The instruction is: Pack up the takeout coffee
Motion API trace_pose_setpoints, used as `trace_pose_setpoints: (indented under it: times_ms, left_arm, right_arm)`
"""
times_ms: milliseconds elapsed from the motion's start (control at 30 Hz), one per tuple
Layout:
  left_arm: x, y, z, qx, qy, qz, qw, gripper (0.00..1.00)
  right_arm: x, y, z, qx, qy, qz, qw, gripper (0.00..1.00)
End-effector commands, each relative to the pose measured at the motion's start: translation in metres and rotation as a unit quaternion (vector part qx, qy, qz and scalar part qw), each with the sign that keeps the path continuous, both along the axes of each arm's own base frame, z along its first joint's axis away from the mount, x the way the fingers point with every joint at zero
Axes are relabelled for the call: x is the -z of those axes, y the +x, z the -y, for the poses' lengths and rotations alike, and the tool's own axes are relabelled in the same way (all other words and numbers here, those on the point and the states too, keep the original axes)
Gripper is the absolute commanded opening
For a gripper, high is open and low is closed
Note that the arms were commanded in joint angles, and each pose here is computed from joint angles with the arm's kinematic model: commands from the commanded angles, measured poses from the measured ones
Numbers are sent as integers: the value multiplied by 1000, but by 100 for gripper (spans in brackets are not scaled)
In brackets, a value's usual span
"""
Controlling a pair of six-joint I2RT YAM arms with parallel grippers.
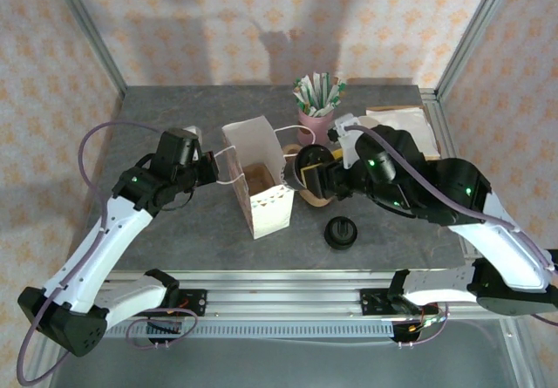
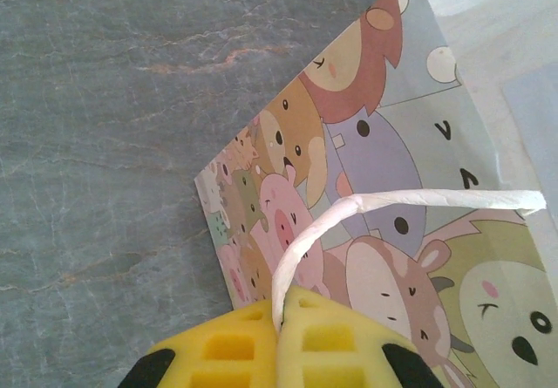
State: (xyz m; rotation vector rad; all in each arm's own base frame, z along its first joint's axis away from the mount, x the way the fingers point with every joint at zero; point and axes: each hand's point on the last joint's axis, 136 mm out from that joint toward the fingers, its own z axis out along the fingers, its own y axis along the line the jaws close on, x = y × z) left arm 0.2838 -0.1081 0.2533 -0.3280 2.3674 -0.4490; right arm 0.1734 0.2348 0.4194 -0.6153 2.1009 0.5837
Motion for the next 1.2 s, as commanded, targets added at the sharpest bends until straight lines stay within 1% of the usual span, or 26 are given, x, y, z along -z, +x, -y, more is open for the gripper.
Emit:
trace_pose_setpoints:
  times_ms: [0, 133, 200, 433, 633, 733, 1167]
  left_arm:
    - [2, -11, 3, 3, -12, -13, 1000, 0]
    - [3, -14, 11, 13, -17, -17, 1000, 0]
    - [3, -16, 15, 16, -19, -17, 1000, 0]
    - [-2, -22, 26, 24, -38, -18, 999, 0]
    - [-5, -31, 26, 14, -53, -22, 998, 0]
    - [-7, -35, 27, 9, -69, -18, 997, 0]
    - [-8, -49, 28, -1, -105, -18, 994, 0]
  right_arm:
    - [-20, 10, -9, 5, 12, 33, 999, 65]
    - [-24, 20, -22, 10, 9, 39, 999, 66]
    - [-21, 26, -29, 14, -6, 41, 999, 66]
    - [7, 54, -51, 46, -95, 22, 994, 66]
    - [33, 64, -63, 58, -157, -21, 986, 66]
    - [45, 65, -69, 54, -177, -39, 982, 66]
    - [85, 65, -78, 37, -209, -116, 970, 64]
